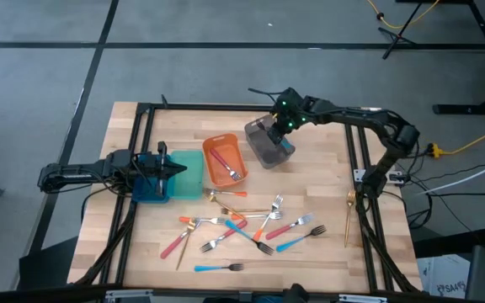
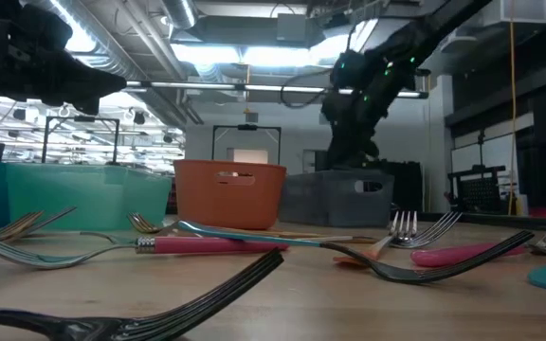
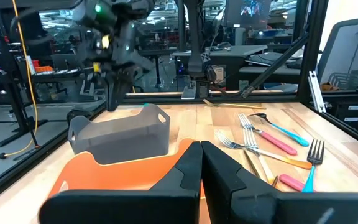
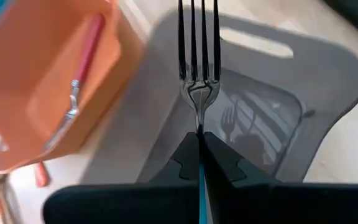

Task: Sort silverware by color (type)
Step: Put the blue fork into the black bin

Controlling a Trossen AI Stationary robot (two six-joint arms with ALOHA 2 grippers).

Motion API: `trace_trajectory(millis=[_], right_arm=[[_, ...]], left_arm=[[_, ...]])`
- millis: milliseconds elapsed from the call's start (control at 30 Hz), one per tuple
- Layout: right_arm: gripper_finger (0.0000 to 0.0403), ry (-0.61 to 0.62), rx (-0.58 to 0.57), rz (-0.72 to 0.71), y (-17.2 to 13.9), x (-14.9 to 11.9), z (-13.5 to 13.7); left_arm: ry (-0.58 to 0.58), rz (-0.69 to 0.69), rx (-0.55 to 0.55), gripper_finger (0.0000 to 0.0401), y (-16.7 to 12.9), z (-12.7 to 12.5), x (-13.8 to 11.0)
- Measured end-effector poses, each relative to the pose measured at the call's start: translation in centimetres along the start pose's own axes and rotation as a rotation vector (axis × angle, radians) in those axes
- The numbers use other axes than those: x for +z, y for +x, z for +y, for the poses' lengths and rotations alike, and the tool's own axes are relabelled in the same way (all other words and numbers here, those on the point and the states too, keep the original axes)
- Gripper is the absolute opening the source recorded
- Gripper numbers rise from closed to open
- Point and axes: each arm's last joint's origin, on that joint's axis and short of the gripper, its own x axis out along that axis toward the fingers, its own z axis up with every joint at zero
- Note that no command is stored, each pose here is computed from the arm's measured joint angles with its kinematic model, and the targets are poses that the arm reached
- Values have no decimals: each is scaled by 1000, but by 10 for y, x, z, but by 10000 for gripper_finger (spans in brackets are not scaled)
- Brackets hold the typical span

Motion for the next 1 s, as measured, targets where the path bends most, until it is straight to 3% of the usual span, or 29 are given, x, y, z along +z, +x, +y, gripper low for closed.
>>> trace_trajectory(millis=[267, 1000], right_arm=[[1, -29, -7, 50, 25, -5, -10], [1, -28, -7, 53, 25, -5, -10]], left_arm=[[0, 0, 0, 2, 0, 0, 0], [0, 0, 0, 2, 0, 0, 0]])
